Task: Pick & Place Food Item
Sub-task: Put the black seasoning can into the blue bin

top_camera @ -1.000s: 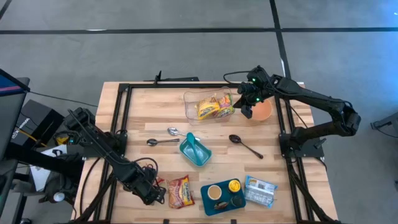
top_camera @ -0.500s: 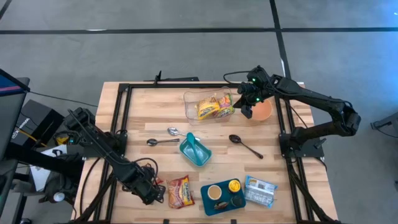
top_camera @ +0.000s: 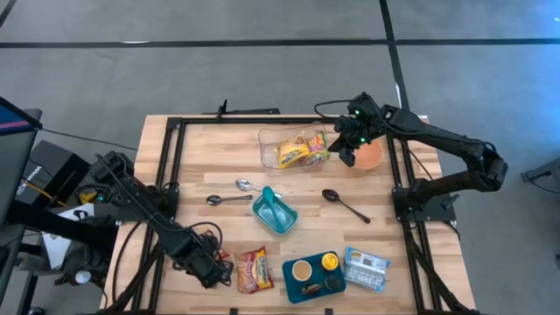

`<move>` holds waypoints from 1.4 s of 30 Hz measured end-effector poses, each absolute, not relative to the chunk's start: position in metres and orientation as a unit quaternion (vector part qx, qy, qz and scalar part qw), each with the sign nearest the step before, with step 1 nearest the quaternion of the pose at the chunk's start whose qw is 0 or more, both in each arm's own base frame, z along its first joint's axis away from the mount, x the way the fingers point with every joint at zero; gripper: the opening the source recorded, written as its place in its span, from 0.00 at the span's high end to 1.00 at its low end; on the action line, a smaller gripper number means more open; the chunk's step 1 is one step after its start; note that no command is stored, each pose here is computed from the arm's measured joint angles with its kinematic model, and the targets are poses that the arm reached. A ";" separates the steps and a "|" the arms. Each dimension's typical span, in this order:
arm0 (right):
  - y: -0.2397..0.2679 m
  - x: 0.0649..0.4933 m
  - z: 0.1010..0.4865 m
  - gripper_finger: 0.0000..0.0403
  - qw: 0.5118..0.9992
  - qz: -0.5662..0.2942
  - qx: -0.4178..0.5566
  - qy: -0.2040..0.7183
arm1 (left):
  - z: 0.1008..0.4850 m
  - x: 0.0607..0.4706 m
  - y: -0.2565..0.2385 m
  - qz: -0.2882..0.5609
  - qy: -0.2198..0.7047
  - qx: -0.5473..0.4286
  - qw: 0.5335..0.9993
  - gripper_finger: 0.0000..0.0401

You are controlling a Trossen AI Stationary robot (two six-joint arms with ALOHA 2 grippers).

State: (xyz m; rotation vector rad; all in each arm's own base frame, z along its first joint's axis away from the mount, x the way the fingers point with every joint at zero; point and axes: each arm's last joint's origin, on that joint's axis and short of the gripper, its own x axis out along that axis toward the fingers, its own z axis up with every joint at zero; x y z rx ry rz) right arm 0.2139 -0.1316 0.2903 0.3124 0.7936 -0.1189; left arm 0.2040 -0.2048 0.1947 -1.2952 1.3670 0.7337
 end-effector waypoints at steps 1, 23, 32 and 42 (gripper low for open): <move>-0.132 0.214 0.290 0.97 0.909 -0.058 0.151 0.385 | 0.195 0.204 -0.205 0.304 0.573 -0.544 0.533 0.59; -0.132 0.214 0.290 0.97 0.909 -0.058 0.151 0.384 | 0.195 0.203 -0.205 0.297 0.569 -0.521 0.562 0.63; -0.132 0.214 0.291 0.97 0.910 -0.058 0.150 0.383 | 0.192 0.198 -0.200 0.327 0.575 -0.501 0.558 0.61; -0.132 0.214 0.291 0.97 0.910 -0.058 0.150 0.382 | 0.192 0.197 -0.200 0.332 0.583 -0.504 0.544 0.64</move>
